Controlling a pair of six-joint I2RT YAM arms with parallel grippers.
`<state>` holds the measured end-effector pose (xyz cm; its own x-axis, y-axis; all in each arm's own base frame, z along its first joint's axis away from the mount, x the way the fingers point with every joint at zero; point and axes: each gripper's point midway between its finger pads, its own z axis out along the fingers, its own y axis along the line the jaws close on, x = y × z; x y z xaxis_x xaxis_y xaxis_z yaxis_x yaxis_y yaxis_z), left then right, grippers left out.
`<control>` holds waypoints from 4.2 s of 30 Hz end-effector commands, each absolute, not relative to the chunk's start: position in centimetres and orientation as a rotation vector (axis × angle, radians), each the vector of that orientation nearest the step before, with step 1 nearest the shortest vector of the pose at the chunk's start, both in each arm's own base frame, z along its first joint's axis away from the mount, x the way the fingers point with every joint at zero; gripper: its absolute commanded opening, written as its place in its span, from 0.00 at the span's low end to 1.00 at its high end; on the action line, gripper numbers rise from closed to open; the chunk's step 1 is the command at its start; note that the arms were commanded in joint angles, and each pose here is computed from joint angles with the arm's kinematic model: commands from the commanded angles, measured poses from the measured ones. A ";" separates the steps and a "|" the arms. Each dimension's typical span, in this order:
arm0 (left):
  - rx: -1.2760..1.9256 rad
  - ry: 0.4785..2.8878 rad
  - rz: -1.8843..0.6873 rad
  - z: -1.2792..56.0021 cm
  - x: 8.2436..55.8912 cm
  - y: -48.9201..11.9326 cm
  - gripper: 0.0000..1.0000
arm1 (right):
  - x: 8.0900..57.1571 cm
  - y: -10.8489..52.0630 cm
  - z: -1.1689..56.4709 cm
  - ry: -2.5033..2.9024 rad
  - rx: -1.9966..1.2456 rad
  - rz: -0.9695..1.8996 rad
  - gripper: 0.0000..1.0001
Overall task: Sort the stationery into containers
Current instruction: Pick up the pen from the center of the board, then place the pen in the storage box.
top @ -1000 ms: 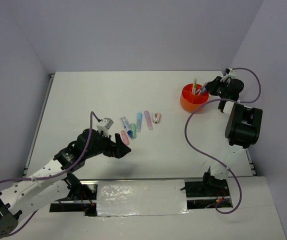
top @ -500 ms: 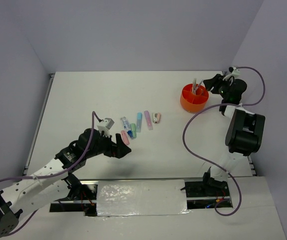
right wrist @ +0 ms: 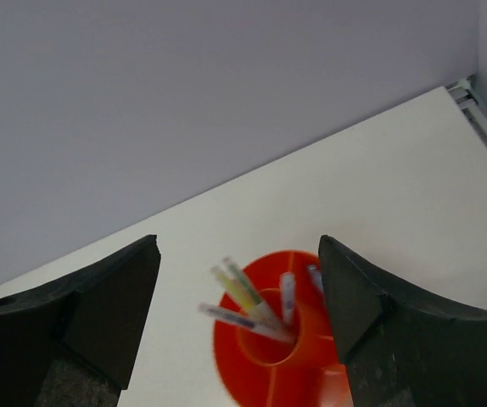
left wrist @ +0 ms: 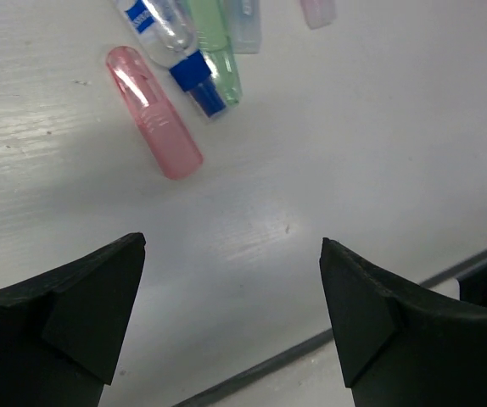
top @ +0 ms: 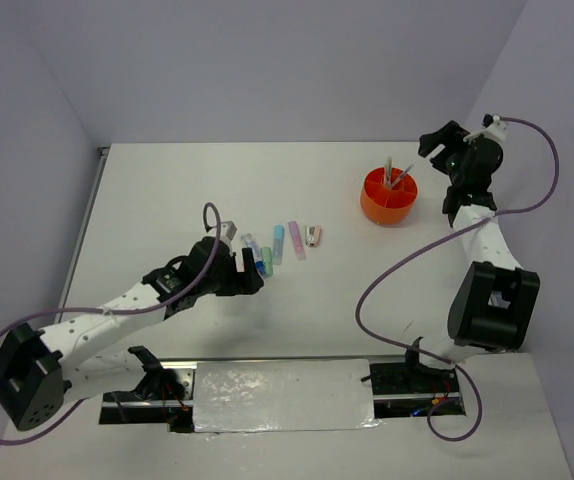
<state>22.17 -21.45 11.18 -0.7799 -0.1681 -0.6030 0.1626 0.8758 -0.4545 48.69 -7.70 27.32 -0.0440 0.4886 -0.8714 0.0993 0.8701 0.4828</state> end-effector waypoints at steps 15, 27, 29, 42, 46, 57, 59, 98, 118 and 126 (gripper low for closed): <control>-0.217 2.497 -0.103 4.6 27.4 -20.8 0.83 | 29.8 14.2 29.7 1.776 0.223 0.602 0.84; -0.258 2.545 0.044 1.6 27.9 -20.5 0.68 | 25.6 16.1 32.3 1.725 0.126 0.763 0.83; -0.264 2.546 0.036 1.4 27.6 -20.3 0.67 | 25.2 16.2 32.9 1.713 0.120 0.777 0.83; -0.231 2.544 -0.303 1.2 22.5 -19.8 0.02 | 26.0 22.0 28.9 1.794 -0.055 0.936 1.00; -0.165 2.404 -0.413 4.6 22.1 -19.6 0.00 | 25.9 26.5 26.4 1.850 -0.131 1.068 1.00; 0.020 2.054 -0.756 12.7 21.5 -21.9 0.00 | 24.9 38.4 19.9 2.097 -0.105 1.121 0.96; 0.040 2.009 -0.791 13.9 21.3 -22.1 0.00 | 23.9 40.3 19.4 2.117 -0.131 1.149 0.89; 0.102 2.169 -0.763 15.9 17.6 -19.8 0.99 | 45.6 -4.5 30.0 1.341 0.227 -0.070 0.00; 0.214 2.074 -0.904 18.6 17.0 -21.9 0.99 | 56.0 -7.8 21.0 1.577 0.127 0.284 0.04; 0.214 2.062 -0.913 19.5 17.2 -22.2 1.00 | 56.0 -7.3 19.4 1.598 0.137 0.324 0.17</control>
